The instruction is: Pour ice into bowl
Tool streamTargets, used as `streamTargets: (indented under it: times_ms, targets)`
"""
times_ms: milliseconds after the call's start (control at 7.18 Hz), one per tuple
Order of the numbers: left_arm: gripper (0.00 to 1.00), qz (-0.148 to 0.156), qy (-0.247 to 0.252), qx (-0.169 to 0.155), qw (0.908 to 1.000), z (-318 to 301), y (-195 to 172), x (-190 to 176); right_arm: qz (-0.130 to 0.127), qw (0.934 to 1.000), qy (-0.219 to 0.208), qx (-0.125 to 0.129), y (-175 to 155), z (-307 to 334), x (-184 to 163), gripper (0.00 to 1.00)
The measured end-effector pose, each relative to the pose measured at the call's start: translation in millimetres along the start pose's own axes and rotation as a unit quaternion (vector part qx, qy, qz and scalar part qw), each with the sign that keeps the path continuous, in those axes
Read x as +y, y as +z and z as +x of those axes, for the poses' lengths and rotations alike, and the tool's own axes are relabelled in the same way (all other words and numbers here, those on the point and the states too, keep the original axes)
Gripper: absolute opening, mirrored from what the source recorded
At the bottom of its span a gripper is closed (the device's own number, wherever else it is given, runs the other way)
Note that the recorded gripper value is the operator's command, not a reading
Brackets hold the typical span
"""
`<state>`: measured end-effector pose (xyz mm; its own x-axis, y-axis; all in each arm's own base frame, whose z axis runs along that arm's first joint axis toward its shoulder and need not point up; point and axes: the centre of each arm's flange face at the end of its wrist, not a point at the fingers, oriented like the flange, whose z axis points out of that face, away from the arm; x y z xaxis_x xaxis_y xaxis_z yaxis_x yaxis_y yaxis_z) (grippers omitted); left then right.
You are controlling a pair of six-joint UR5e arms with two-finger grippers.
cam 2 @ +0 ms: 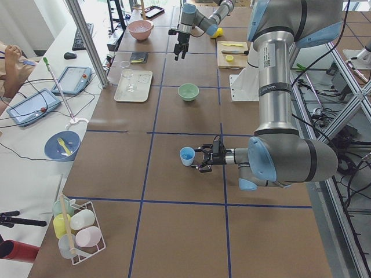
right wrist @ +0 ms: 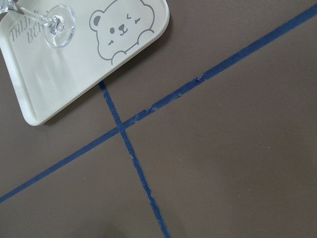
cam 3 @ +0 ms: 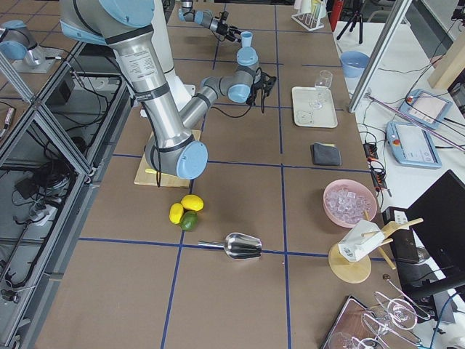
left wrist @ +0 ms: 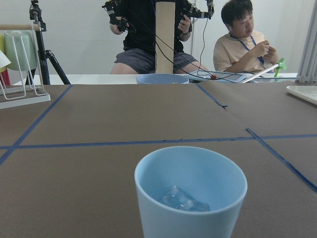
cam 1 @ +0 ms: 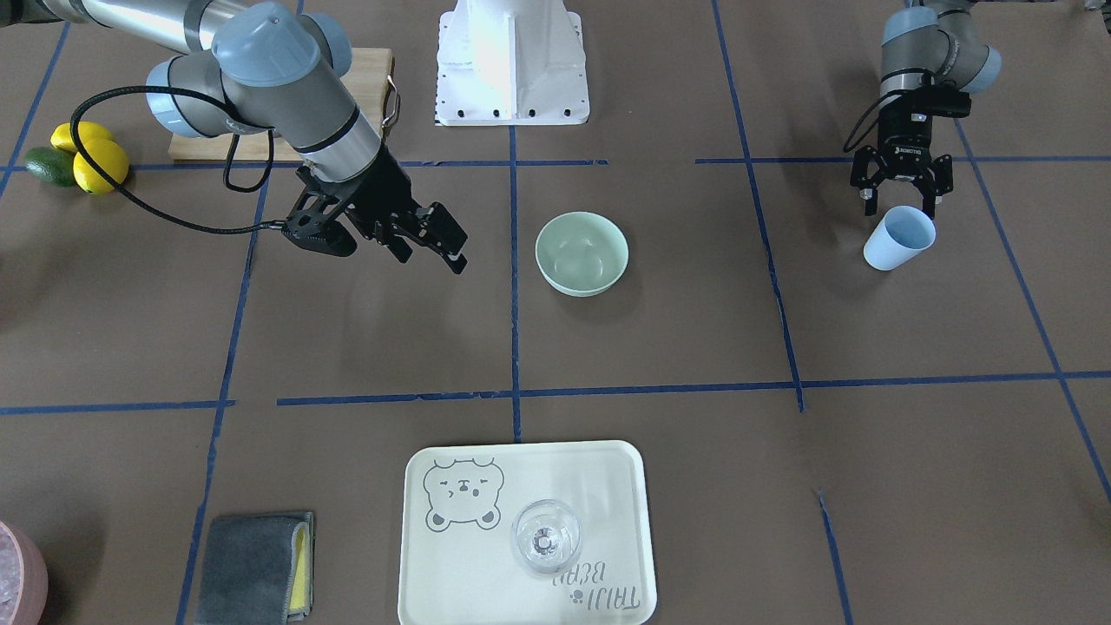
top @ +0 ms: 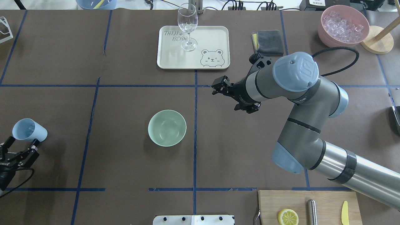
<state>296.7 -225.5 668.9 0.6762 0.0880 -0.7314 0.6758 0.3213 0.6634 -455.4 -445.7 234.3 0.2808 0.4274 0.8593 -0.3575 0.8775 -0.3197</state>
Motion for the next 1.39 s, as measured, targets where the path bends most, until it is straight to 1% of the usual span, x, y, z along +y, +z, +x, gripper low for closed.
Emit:
streamTargets:
  times_ms: [418,835,1392]
  targets:
    - [1.0,0.025,0.019,-0.028,0.9991,-8.6,24.0,-1.6,0.0,1.0,0.001,-0.002,-2.1,-1.1,0.8,1.0]
    - [1.0,0.037,0.017,-0.03,0.9987,15.1,38.2,-0.2,0.0,1.0,0.001,-0.001,-1.7,-0.1,0.6,1.0]
    - [1.0,0.04,0.025,-0.037,0.9982,15.4,46.7,3.9,0.0,1.0,0.001,0.002,0.6,2.0,-0.5,1.0]
